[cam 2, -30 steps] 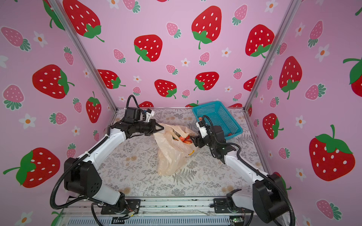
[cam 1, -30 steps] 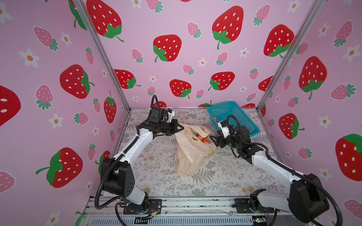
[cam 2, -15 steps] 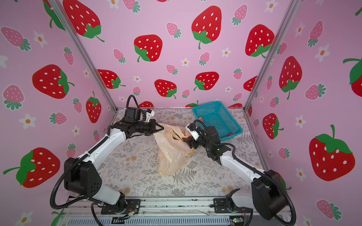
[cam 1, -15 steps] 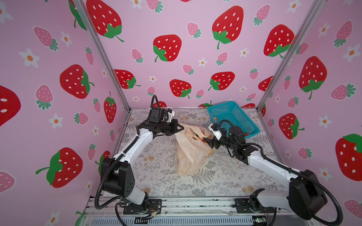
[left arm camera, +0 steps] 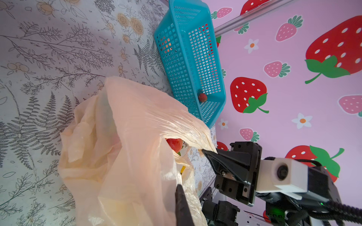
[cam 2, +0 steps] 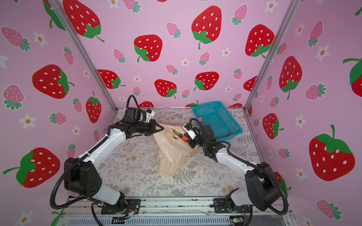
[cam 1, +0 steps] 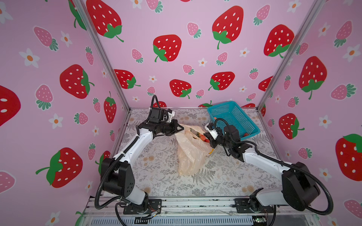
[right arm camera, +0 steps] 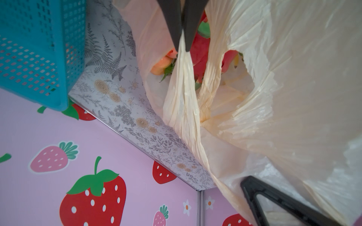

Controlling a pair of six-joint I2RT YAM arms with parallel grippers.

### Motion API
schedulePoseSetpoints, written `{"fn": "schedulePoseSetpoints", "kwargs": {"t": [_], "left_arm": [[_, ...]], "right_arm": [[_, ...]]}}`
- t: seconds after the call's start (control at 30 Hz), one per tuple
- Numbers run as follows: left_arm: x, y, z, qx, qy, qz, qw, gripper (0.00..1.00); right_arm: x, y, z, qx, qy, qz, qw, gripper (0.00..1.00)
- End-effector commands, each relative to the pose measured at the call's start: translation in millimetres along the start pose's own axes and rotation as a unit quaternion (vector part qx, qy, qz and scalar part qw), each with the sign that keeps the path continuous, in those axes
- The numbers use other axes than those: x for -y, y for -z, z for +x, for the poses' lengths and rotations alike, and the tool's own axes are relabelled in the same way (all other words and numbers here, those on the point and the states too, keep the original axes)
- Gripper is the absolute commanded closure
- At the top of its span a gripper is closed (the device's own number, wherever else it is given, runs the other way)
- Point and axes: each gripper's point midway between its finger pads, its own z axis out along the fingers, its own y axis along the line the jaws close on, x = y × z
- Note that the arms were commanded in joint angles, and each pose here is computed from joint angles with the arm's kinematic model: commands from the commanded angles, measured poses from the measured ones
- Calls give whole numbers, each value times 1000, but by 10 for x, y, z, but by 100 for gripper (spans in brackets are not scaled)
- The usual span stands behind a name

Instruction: Place the fake fruits into the plastic bag and tie a complex knot

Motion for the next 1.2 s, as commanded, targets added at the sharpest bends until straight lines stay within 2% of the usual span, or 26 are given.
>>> {"fn": "schedulePoseSetpoints", "kwargs": {"t": [0.0,0.13,0.3,0.5,0.67,0.77,0.9,0.93,1.03,1.17], "left_arm": [[51,54,-56,9,-23,-7,1000,100],[-72,51,-102,16,-33,-42,998,100],[-109,-29,-190,7,-14,-51,999,100],[-93,-142,-527,23,-4,-66,998,100],[-233,-240,-885,37,-19,-122,992,96],[-236,-199,-1078,51,-36,-150,987,83],[-223,72,-1220,83,-76,-207,972,68],[-233,178,-1225,92,-85,-228,966,59],[-281,498,-1165,116,-112,-285,945,38],[-256,908,-944,157,-140,-322,923,21]], "right_arm": [[-121,213,-285,38,-30,-26,998,100],[-385,526,-489,74,-53,-86,992,100],[-725,911,-687,127,-69,-167,975,100],[-787,964,-640,148,-105,-183,966,100],[-749,976,-736,179,-156,-187,953,100],[-656,963,-798,190,-202,-173,945,100],[-492,892,-770,187,-269,-140,934,100],[-440,863,-751,184,-288,-129,931,100],[-340,792,-700,180,-324,-117,921,100],[-232,699,-665,174,-352,-121,912,100]]}}
